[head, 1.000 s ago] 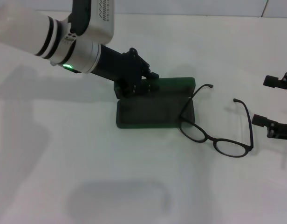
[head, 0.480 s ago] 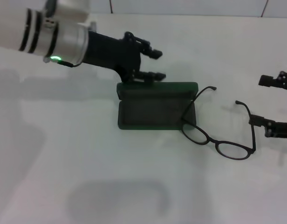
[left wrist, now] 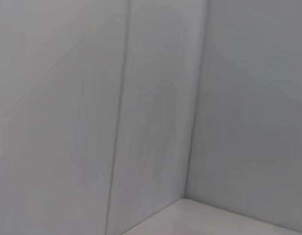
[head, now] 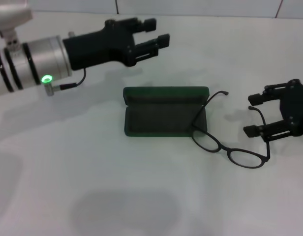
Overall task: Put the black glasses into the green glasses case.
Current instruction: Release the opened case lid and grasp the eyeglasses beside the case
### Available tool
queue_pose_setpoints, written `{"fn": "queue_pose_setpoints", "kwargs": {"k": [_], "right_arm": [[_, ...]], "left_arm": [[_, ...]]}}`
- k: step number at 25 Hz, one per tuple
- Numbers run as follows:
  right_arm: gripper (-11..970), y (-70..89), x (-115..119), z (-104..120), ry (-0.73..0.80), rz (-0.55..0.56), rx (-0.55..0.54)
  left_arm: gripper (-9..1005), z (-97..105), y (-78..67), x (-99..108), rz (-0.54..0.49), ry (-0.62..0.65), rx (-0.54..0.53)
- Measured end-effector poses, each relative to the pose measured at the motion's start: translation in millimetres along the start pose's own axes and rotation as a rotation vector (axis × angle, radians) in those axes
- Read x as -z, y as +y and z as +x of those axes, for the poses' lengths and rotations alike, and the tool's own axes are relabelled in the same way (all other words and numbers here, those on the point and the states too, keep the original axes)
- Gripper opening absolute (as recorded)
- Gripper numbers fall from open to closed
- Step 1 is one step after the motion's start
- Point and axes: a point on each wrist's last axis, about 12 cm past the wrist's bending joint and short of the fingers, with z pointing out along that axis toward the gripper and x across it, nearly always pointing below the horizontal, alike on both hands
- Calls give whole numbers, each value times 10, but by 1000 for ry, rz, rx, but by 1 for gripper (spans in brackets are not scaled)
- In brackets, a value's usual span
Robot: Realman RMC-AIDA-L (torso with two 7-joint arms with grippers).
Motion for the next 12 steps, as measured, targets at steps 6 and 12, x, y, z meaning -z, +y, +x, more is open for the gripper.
{"fn": "queue_pose_setpoints", "kwargs": {"k": [6,12], "right_arm": [[761,-18,-309,-519,265,-82,-48],[712,38,-696,-710,474,-64,-13]], "left_arm": [[559,67,-11,68,-29,-17,18],[559,100,-7,122,-42,-12,30]]}}
